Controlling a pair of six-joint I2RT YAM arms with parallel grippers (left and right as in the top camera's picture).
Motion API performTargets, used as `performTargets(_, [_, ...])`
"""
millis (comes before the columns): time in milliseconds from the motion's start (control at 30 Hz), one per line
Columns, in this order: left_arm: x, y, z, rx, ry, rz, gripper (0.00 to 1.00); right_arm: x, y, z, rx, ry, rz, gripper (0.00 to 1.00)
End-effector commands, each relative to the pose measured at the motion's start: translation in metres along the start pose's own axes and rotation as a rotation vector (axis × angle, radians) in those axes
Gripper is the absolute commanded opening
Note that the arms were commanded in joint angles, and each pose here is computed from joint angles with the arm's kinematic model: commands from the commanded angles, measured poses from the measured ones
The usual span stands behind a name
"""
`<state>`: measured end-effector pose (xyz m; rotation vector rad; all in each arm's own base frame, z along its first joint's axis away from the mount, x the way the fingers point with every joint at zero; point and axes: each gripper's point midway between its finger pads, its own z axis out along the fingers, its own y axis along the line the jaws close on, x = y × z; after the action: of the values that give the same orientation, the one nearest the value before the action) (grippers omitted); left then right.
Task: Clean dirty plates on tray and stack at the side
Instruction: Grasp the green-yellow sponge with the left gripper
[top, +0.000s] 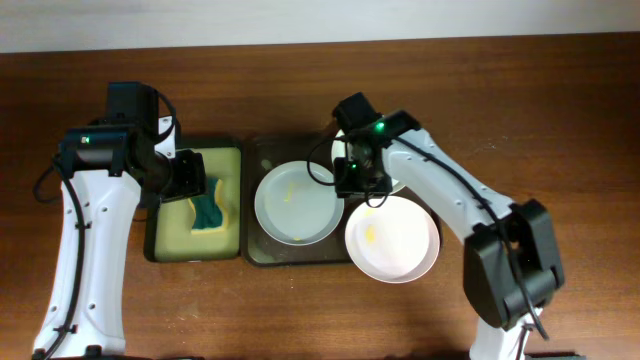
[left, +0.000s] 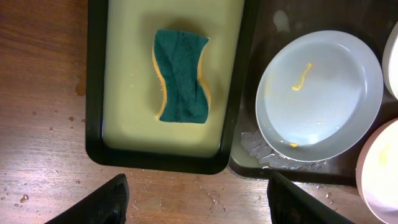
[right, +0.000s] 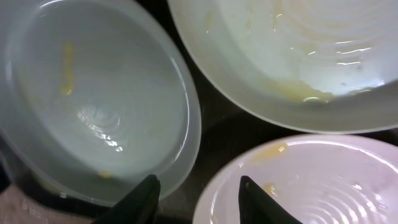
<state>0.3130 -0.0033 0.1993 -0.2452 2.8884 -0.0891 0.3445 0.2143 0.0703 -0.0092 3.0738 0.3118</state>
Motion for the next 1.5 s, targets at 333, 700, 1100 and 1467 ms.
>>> performTargets(333, [0.002, 0.002, -0.001, -0.016, 0.012, -0.003, 0.57, 0.008, 0.000, 0.054, 0.052, 0.050, 0.078, 0.24])
performTargets(700, [0.013, 0.022, 0.018, -0.124, 0.043, -0.068, 0.57, -0.001, 0.004, 0.063, 0.021, 0.000, 0.073, 0.04])
performTargets(1100, [0.004, 0.011, 0.133, -0.033, 0.011, -0.019, 0.60, -0.003, 0.005, 0.063, 0.016, -0.008, 0.072, 0.04])
performTargets(1467, [0.023, 0.016, 0.187, -0.057, 0.143, -0.023, 0.55, -0.003, 0.005, 0.063, 0.016, -0.008, 0.072, 0.04])
